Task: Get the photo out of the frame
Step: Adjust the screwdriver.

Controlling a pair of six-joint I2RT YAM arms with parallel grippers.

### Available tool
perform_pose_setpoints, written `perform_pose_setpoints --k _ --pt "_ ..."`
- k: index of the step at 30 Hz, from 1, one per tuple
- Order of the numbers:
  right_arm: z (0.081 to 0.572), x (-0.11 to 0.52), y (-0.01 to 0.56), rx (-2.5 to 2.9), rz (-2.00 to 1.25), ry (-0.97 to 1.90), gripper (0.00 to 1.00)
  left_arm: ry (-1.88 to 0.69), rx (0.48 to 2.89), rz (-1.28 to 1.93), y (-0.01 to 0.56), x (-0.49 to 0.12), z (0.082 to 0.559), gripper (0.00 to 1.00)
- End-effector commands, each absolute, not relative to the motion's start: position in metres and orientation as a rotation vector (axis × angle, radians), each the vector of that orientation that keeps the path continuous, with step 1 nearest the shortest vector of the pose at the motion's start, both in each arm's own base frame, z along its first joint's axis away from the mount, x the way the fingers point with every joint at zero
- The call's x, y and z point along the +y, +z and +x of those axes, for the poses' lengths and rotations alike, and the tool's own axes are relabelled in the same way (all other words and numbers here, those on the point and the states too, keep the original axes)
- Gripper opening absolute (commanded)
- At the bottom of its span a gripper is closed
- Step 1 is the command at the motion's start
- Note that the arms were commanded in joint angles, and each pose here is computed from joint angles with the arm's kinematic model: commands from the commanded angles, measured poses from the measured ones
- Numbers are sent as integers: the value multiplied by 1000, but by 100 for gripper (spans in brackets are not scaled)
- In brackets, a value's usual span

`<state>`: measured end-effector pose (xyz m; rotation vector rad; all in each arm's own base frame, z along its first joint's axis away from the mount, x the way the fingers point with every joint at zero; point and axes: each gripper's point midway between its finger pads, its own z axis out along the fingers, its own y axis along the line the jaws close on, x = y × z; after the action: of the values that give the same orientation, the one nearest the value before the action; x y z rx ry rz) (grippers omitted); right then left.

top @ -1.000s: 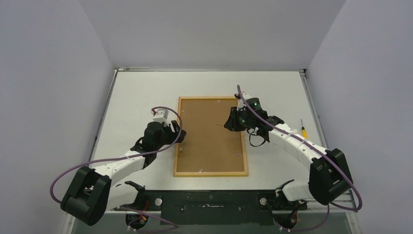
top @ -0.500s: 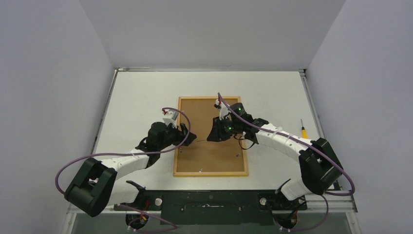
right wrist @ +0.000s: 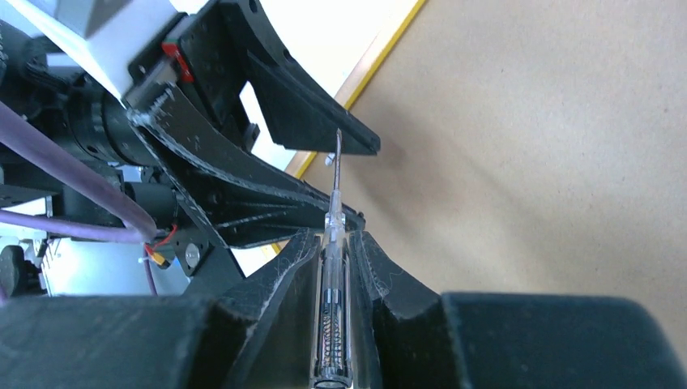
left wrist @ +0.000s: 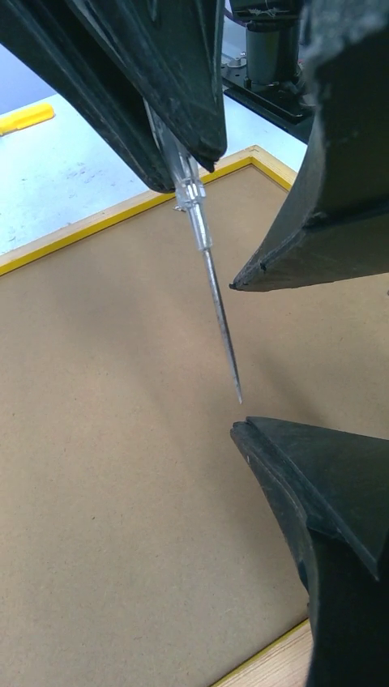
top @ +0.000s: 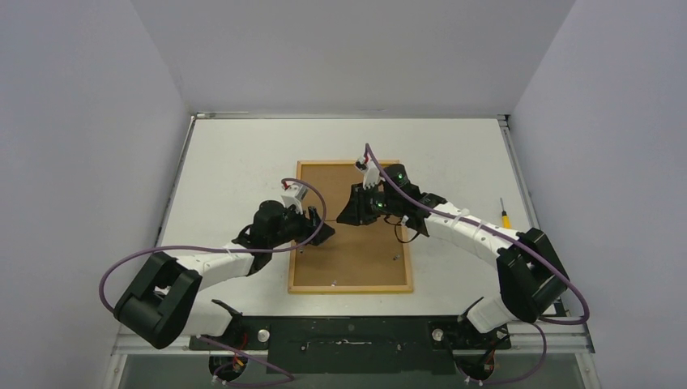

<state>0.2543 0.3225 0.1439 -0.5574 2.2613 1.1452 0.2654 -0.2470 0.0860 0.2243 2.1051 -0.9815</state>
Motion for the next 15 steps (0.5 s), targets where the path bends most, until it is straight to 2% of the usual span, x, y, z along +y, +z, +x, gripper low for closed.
perform_pose_setpoints --k 1,8,15 --pt "279 337 175 2147 -548 1141 5 -998 1971 257 121 -255 278 55" --pt "271 326 149 2252 -553 1068 5 -899 1909 150 133 -228 282 53" --pt "252 335 147 2227 -626 1148 5 -900 1933 133 129 -228 285 52"
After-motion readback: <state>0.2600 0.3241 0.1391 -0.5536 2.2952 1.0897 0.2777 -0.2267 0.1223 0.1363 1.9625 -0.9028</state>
